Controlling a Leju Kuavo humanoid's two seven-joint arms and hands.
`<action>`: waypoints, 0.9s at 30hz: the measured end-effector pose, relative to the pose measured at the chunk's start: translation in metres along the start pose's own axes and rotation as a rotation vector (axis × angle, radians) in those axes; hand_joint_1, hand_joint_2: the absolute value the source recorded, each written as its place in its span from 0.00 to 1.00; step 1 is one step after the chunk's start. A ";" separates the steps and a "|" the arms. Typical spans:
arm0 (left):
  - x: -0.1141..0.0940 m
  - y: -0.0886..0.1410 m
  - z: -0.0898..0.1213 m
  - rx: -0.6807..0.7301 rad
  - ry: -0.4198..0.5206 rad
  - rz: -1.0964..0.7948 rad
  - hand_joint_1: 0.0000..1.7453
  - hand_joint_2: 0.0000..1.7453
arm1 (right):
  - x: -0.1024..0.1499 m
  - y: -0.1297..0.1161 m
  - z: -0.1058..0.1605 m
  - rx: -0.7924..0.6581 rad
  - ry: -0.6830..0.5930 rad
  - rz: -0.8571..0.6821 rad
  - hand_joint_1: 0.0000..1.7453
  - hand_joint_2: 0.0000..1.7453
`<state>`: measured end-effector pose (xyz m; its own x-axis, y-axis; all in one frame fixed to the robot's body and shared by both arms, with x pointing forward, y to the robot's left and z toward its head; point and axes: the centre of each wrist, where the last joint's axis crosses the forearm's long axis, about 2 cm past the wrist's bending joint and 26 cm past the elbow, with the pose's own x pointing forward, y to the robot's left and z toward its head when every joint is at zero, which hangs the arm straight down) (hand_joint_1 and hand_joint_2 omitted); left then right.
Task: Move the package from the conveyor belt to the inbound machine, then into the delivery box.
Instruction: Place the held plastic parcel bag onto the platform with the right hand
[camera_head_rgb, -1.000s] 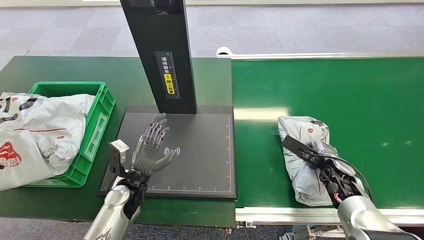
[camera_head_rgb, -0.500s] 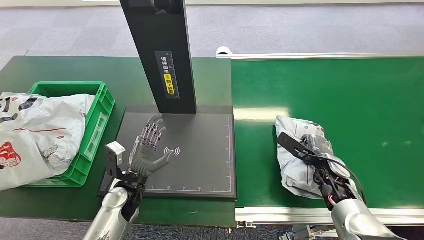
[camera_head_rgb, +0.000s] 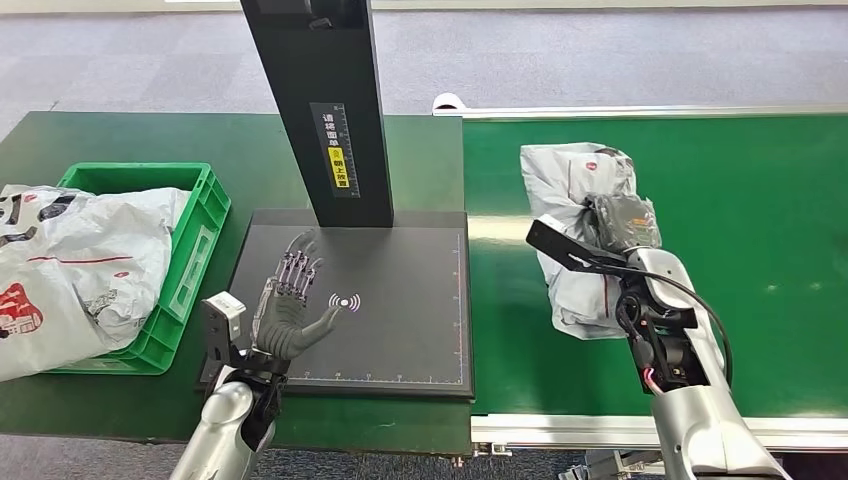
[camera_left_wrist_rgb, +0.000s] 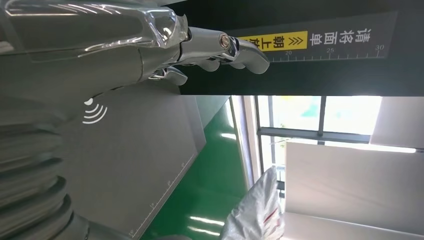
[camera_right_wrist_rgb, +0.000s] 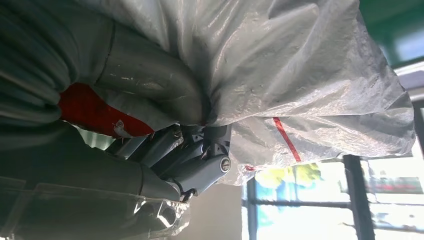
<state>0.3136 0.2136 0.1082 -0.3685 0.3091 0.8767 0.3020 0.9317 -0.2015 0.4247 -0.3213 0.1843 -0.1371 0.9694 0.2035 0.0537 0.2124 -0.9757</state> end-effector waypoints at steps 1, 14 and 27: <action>0.000 0.000 0.000 0.003 -0.001 0.000 0.00 1.00 | 0.008 -0.002 -0.002 -0.004 -0.035 0.008 1.00 1.00; -0.001 -0.001 -0.004 0.004 -0.004 -0.004 0.00 1.00 | 0.162 0.037 -0.007 0.269 -0.605 0.003 1.00 1.00; -0.004 -0.004 -0.010 -0.019 0.013 0.006 0.00 1.00 | 0.201 0.083 0.014 0.406 -0.659 0.072 0.00 1.00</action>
<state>0.3226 0.2065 0.1096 -0.3549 0.3122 0.8812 0.3213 0.9259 -0.1986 0.3879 -0.1104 0.1428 -0.7134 0.6791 0.1726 -0.2644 -0.0328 -0.9639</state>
